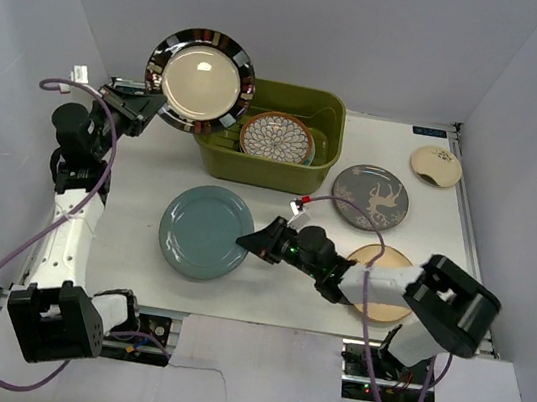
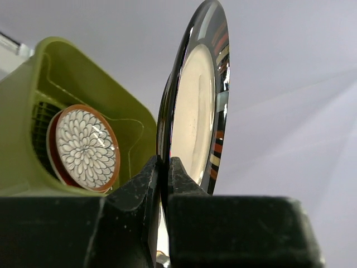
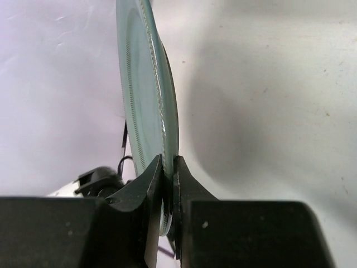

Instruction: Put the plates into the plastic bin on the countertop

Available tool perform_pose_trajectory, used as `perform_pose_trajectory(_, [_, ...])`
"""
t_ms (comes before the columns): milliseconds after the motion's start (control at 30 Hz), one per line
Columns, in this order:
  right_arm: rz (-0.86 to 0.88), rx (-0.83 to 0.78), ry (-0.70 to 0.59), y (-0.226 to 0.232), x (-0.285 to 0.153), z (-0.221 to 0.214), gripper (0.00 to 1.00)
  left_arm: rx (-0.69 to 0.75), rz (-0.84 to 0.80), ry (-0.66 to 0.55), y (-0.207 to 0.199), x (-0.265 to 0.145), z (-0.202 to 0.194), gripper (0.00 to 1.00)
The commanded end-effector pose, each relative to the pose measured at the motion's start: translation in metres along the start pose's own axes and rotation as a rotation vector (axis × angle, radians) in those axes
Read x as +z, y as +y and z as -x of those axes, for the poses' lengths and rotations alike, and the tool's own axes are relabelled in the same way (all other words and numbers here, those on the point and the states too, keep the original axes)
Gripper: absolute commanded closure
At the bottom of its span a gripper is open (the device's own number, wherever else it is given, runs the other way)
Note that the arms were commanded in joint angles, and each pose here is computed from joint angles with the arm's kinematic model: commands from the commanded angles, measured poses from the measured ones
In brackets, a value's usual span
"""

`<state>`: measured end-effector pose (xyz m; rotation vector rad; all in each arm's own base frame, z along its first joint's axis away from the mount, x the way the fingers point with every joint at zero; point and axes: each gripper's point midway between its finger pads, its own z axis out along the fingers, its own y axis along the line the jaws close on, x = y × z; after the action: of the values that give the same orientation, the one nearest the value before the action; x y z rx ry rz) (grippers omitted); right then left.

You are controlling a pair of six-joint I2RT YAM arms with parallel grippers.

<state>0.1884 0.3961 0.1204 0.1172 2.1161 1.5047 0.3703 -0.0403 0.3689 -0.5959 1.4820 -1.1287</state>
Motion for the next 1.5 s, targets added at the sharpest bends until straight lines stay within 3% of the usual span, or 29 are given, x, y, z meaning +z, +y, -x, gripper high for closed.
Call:
perform_pose_trajectory(0, [0.253, -0.098, -0.15, 0.084, -0.041, 0.048, 0.92, 0.077, -0.157, -0.016, -0.064, 0.016, 0.008, 1.0])
perform_pose_trajectory(67, [0.174, -0.137, -0.155, 0.067, -0.055, 0.057, 0.92, 0.11, -0.163, -0.006, -0.072, 0.03, 0.007, 1.0])
perform_pose_trajectory(300, [0.149, -0.237, -0.214, 0.066, -0.13, 0.098, 0.92, 0.132, -0.133, 0.105, -0.065, 0.108, -0.02, 1.0])
perform_pose_trajectory(567, [0.212, -0.327, -0.331, 0.106, -0.189, 0.168, 0.92, 0.11, -0.038, 0.23, -0.009, 0.178, -0.071, 1.0])
perform_pose_trajectory(1100, [0.285, -0.369, -0.438, 0.156, -0.205, 0.232, 0.92, 0.14, 0.1, 0.434, 0.063, 0.219, -0.174, 1.0])
perform_pose_trajectory(1467, [0.282, -0.359, -0.494, 0.162, -0.197, 0.27, 0.92, 0.165, 0.293, 0.525, 0.116, 0.223, -0.208, 1.0])
